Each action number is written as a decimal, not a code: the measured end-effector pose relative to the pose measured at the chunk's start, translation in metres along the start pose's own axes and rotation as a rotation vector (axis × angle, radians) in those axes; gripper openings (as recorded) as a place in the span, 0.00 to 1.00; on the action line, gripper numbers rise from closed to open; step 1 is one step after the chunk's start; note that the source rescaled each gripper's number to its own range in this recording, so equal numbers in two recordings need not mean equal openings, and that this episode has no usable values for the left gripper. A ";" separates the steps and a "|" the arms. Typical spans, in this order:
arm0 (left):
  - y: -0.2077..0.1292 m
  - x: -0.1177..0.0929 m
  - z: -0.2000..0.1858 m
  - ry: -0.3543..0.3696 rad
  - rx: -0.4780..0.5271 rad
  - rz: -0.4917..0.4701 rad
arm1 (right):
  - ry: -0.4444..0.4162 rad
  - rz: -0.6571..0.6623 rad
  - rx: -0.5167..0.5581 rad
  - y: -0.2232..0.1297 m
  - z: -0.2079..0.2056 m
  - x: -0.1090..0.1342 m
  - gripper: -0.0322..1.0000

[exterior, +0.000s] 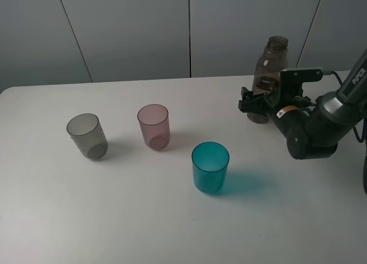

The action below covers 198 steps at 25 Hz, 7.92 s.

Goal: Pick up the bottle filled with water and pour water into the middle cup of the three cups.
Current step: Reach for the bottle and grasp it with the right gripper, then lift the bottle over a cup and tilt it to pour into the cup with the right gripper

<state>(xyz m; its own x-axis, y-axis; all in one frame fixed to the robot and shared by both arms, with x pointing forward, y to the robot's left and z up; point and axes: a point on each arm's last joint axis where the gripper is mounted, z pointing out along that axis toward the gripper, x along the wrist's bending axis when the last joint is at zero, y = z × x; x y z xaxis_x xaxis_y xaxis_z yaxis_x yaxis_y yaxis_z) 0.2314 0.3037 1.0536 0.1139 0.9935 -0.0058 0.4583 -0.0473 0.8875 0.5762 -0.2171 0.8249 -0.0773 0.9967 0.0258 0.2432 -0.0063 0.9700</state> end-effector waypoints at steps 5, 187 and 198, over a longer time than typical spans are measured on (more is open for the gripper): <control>0.000 0.000 0.000 0.000 0.000 0.000 | -0.013 -0.003 -0.004 0.000 0.003 -0.001 1.00; 0.000 0.000 0.000 0.000 0.000 0.002 | 0.856 -1.182 -0.767 0.054 0.118 0.138 0.03; 0.000 0.000 0.000 0.000 0.000 0.002 | 0.830 -1.201 -0.833 0.044 0.118 0.138 0.03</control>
<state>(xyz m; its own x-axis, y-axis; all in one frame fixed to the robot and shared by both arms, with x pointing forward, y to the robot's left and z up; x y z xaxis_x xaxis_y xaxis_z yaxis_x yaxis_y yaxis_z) 0.2314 0.3037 1.0536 0.1149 0.9934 -0.0039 0.4581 -0.0495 0.8875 0.6903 -0.0704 0.8426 -0.3459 0.1605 -0.9244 -0.8496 0.3645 0.3812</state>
